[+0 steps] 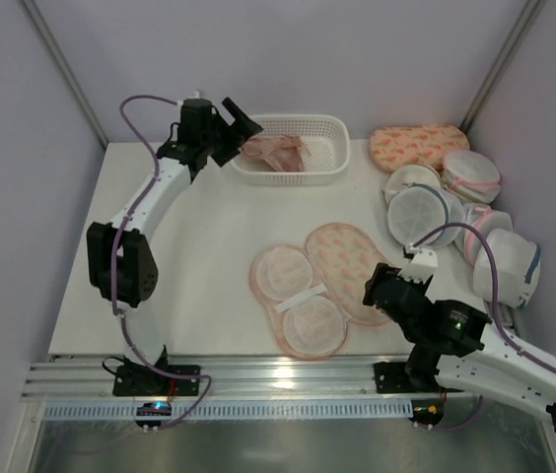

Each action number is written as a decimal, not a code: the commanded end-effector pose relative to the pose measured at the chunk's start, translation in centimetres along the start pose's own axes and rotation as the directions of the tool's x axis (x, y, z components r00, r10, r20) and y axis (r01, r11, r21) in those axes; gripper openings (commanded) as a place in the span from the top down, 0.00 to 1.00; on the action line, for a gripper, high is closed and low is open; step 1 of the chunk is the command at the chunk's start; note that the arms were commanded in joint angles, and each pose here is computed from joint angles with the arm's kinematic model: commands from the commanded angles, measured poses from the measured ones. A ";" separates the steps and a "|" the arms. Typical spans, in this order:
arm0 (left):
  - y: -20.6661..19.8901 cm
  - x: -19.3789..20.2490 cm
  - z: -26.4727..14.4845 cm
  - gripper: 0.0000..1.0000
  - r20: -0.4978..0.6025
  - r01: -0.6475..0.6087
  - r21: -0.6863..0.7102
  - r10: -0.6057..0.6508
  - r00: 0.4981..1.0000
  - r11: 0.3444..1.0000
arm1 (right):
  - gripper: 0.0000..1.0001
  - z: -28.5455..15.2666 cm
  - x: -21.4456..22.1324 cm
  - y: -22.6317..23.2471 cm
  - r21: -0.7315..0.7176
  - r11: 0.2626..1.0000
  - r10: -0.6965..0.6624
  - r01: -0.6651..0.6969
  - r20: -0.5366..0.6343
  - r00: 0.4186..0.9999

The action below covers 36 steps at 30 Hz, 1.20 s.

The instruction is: Unzip the laundry bag and remove the bra

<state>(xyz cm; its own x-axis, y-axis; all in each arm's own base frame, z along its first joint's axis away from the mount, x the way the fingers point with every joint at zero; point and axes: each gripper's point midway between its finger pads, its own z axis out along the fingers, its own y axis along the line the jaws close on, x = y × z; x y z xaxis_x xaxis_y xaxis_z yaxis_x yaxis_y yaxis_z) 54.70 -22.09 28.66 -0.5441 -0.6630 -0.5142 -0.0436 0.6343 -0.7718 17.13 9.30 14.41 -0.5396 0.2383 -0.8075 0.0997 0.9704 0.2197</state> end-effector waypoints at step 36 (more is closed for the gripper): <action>11.9 22.3 -29.2 0.01 -0.295 -0.089 0.067 0.105 0.950 0.994 | 0.73 10.1 8.0 -6.2 0.461 0.734 0.546 -0.499 0.037 0.837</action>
<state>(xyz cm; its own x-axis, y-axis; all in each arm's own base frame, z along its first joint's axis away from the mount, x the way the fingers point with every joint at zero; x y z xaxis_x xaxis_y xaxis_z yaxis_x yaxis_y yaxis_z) 18.41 -17.93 19.96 -0.7465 -0.4618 -0.4791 0.0797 0.6527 -0.7534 19.63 4.51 1.54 -0.4019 0.6882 -0.6040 0.7395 0.6330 0.2291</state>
